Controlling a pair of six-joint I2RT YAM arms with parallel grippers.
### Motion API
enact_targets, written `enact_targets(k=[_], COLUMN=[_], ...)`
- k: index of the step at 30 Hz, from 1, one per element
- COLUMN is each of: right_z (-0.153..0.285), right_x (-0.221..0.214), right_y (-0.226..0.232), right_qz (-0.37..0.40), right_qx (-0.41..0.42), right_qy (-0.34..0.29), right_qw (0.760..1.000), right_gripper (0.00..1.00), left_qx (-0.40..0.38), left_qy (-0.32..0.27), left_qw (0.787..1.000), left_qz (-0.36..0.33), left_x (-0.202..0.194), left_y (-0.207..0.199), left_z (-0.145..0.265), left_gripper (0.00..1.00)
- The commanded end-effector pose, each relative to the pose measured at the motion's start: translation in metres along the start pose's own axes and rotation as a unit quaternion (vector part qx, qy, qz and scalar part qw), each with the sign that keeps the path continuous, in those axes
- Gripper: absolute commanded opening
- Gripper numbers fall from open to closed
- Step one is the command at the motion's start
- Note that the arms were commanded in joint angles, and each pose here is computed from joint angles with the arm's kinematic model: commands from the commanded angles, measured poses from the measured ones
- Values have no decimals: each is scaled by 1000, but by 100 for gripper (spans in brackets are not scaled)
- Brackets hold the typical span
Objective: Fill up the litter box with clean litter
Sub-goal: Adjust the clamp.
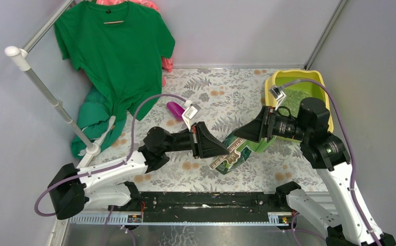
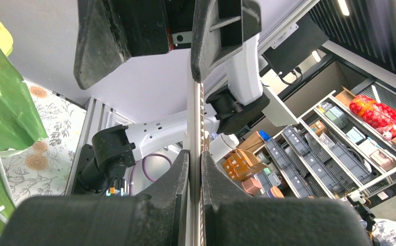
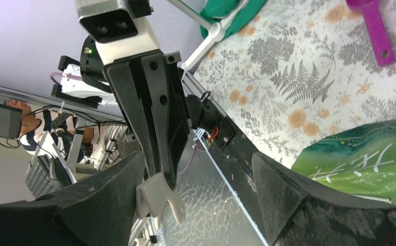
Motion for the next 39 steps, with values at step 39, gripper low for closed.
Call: enact_targets(k=[39], right_z=[-6], right_x=[4], right_y=[-1], right_qz=[-24], right_qx=[73], right_qy=[-102], right_qw=[992], right_gripper=[78], left_qx=[26], left_qy=[-286], left_qw=[947], left_qz=[141], left_x=[67], left_y=[39], left_z=[51], left_gripper=[4])
Point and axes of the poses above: each gripper's point midway between its finger pads, its own z axis back along the fingers, its own y axis along the line the jaws close on, x = y × z, the point moved 1 cm from there along z, back along the fingers, and after that the axes turned 2 degrees about z, right-handed, at the moved point
